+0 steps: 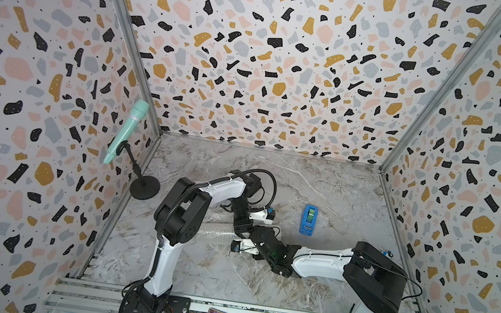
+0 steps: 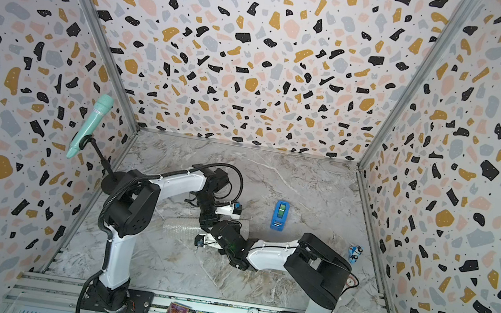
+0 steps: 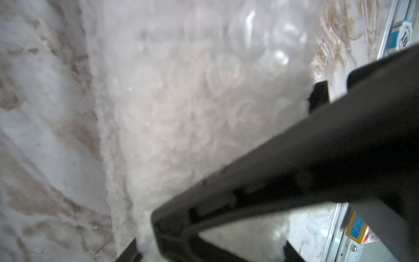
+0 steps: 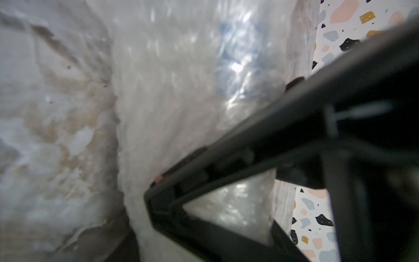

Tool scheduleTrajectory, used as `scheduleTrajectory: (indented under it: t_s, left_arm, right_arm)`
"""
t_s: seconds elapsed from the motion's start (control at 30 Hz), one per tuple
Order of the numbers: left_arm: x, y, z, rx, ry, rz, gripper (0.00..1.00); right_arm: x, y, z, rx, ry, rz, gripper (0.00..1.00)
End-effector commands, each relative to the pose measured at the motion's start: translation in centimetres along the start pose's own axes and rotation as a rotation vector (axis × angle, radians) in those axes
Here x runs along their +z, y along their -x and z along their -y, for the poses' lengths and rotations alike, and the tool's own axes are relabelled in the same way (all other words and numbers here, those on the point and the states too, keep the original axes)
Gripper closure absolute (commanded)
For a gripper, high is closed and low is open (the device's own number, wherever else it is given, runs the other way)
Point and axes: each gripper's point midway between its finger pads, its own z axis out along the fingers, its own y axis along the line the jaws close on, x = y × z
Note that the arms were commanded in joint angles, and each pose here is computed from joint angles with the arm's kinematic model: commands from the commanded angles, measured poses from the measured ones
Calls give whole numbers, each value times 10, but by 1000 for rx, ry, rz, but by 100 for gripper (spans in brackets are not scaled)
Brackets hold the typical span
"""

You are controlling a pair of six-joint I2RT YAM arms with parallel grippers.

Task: Wrap wine bottles in bubble wrap
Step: Wrap the wine bottle in bubble wrap.

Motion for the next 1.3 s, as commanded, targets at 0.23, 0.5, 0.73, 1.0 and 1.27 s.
scheduleTrajectory:
  t_s: [0.23,0.5,0.73,1.0,1.27]
  left_arm:
    - [-1,-13,3,-36,35,-25,0]
    - [-58,-4,-37,-85,330,150,0]
    - [-128,-1,-65,-149,647,339,0]
    - [-177,-25,-79,-296,944,422,0]
    - [-207,-75,-86,-792,1090,591,0]
  right_arm:
    - [6,-18,-42,138,308,-62,56]
    - [3,-14,-48,291,468,-68,56]
    - [8,-20,-57,471,572,-154,56]
    - [7,-17,-62,647,624,-188,57]
    - [16,-40,-53,615,394,-350,56]
